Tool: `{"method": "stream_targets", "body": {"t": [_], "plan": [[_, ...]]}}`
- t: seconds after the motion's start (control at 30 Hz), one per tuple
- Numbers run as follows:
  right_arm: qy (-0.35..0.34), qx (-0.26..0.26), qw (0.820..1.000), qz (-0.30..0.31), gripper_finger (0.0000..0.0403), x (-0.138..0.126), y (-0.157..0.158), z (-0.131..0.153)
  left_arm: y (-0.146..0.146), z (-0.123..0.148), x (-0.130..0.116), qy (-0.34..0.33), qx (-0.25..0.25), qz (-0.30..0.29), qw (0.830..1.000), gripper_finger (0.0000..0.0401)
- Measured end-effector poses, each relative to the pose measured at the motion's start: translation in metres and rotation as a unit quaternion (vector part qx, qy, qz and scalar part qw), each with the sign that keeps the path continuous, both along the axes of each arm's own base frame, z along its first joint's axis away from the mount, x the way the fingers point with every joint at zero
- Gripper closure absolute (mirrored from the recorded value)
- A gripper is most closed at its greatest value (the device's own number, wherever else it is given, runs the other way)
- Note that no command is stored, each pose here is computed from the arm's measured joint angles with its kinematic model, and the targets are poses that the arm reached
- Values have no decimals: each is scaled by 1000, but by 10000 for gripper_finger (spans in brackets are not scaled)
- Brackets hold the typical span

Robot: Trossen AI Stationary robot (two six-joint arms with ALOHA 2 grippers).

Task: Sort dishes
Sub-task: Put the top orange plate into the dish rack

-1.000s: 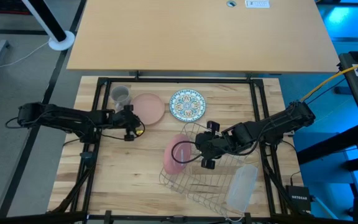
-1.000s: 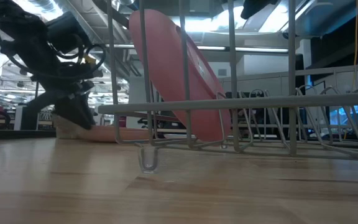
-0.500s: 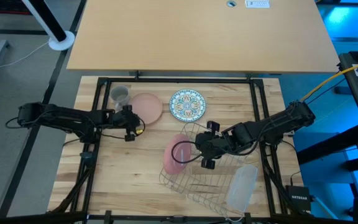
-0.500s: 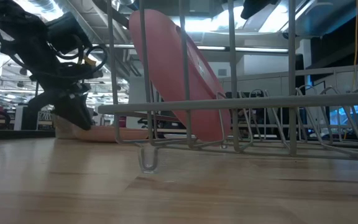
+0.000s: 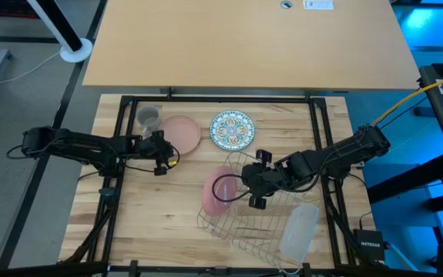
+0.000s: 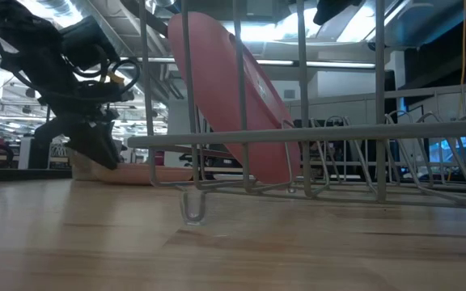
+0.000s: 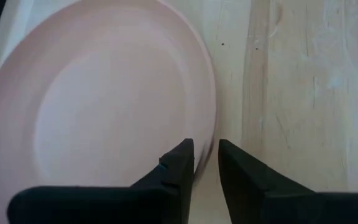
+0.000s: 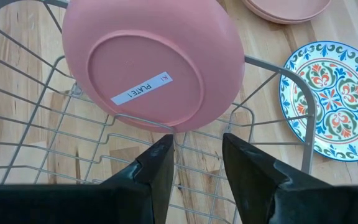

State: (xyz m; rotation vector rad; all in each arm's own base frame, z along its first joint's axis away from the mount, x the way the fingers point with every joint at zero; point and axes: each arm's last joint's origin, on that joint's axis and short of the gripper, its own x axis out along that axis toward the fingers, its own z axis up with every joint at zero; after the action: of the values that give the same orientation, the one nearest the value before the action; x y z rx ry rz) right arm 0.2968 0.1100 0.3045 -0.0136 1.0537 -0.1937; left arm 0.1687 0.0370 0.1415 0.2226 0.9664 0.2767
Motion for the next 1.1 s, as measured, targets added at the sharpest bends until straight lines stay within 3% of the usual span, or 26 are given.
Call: {"method": "stream_targets", "body": {"t": [0.33,0.73,1.1], "plan": [[0,0,1000,0,260,0,0,0,0,0,0,-1,0,-2,1000,395],[0,0,1000,0,260,0,0,0,0,1,2,-24,-24,29,999,399],[4,-2,1000,1,260,-1,0,0,1,36,20,-168,-98,73,978,401]]}}
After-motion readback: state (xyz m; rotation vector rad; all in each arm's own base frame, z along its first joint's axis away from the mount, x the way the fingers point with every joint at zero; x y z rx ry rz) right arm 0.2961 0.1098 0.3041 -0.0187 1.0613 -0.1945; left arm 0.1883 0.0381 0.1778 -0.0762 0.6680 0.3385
